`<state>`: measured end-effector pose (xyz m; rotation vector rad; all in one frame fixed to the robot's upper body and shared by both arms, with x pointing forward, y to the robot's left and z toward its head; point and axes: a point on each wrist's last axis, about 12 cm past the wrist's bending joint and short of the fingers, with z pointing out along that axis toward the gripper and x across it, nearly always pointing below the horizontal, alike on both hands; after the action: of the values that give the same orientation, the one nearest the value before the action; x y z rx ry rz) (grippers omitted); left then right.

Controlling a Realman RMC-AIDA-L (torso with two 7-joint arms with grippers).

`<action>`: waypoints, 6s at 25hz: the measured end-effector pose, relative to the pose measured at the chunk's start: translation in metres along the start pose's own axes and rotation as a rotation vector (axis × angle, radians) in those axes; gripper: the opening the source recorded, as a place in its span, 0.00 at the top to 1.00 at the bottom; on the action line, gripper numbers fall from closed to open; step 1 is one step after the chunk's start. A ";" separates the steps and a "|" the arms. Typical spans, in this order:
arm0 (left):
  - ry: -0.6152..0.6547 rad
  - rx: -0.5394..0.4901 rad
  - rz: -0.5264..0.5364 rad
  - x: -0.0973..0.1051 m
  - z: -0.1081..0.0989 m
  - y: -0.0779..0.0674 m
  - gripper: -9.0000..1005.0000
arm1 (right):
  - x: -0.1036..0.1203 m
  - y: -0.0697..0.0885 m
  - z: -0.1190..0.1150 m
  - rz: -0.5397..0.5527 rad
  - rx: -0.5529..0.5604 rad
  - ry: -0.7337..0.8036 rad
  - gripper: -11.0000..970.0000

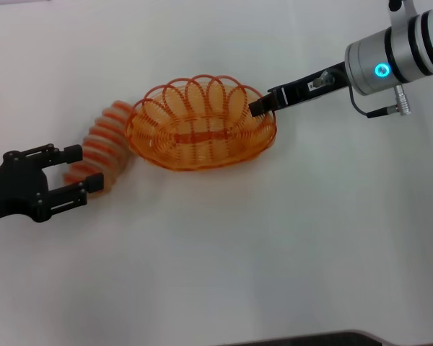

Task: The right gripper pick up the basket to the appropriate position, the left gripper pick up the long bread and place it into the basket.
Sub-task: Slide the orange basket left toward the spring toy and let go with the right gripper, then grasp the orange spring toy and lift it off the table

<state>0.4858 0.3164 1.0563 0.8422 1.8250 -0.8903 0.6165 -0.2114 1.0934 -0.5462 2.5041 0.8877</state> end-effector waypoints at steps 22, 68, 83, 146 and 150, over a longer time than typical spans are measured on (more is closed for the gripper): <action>0.000 0.000 0.004 0.000 0.000 0.000 0.34 | 0.005 0.001 0.003 0.029 -0.015 0.019 0.85; -0.093 -0.069 -0.132 0.002 -0.002 0.006 0.34 | 0.121 -0.027 -0.083 -0.473 -0.193 -0.377 0.03; -0.122 -0.094 -0.547 -0.029 0.009 0.034 0.34 | 0.144 -0.030 -0.079 -0.553 -0.158 -0.363 0.03; 0.831 -0.351 -0.363 -0.121 0.108 0.026 0.36 | 0.140 -0.027 -0.061 -0.536 -0.156 -0.332 0.03; 0.832 -0.354 -0.362 -0.120 0.109 0.027 0.36 | 0.140 -0.027 -0.061 -0.535 -0.155 -0.331 0.03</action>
<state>0.5968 0.2172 1.1251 0.7082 2.8241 -0.4009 0.4975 -0.3014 1.0513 -0.9735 1.8676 0.8727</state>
